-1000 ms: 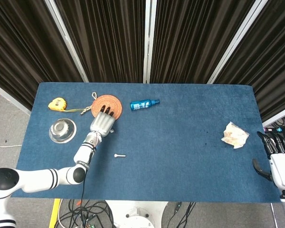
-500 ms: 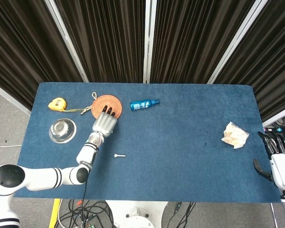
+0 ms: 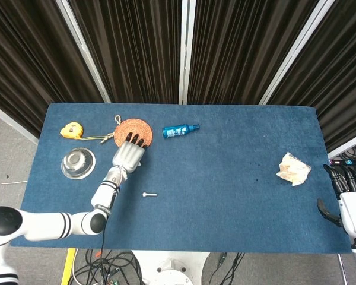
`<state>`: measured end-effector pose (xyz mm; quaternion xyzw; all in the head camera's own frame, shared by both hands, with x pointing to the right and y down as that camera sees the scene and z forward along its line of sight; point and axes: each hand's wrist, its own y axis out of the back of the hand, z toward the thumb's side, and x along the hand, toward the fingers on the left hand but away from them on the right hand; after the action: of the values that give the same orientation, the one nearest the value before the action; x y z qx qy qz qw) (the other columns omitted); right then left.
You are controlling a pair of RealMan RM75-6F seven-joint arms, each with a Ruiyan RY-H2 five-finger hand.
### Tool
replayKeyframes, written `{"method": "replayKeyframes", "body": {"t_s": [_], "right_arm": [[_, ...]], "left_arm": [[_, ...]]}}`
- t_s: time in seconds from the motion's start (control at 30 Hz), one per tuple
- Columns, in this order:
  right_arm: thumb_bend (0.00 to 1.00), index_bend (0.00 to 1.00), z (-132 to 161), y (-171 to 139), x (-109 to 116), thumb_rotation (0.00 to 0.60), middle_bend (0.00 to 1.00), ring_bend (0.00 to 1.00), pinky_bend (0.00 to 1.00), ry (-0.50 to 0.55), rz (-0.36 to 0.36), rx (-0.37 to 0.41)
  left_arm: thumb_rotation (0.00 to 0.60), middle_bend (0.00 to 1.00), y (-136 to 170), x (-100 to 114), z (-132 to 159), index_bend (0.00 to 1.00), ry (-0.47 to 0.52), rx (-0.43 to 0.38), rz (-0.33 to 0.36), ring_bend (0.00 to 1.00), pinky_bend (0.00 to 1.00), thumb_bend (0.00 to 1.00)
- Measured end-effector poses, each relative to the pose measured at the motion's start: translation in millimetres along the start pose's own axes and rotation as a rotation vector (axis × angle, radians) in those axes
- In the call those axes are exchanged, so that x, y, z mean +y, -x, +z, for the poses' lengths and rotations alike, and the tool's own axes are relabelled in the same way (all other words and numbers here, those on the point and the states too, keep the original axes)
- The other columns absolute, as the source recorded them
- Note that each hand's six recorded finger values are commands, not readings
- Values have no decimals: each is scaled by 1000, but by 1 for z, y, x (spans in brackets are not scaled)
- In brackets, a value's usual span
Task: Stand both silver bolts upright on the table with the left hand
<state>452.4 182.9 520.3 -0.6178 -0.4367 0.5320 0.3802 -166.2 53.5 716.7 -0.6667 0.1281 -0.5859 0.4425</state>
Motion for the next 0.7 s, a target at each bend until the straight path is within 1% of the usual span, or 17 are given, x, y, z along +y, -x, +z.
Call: {"method": "replayKeyframes", "body": {"t_s": [0.1,0.23,0.4,0.53,0.63,0.7], "right_arm": [[299,24,1,1,-1,600,153,0,0,1,1,7],[299,24,3,1,-3,600,153,0,0,5,7,15],[299,24,4,-1,-2,600,153,0,0,4,0,21],[299,24,5,-3,-1,600,153,0,0,4,-2,24],[299,24,5,-5,0,600,153,0,0,3,-5,21],[298,24,4,-6,1,600,153,0,0,3,-7,17]], "left_arm": [[600,140,12,4,0,269,66,-23,33,8,0,266],[600,222,30,6,3,362,117,-68,82,85,0,261],[600,275,56,-1,17,392,150,-146,113,147,11,253],[600,307,68,-14,31,408,164,-192,102,195,76,251],[600,316,68,-23,42,411,170,-206,80,198,139,251],[600,327,67,-29,47,412,171,-209,64,207,152,251]]}}
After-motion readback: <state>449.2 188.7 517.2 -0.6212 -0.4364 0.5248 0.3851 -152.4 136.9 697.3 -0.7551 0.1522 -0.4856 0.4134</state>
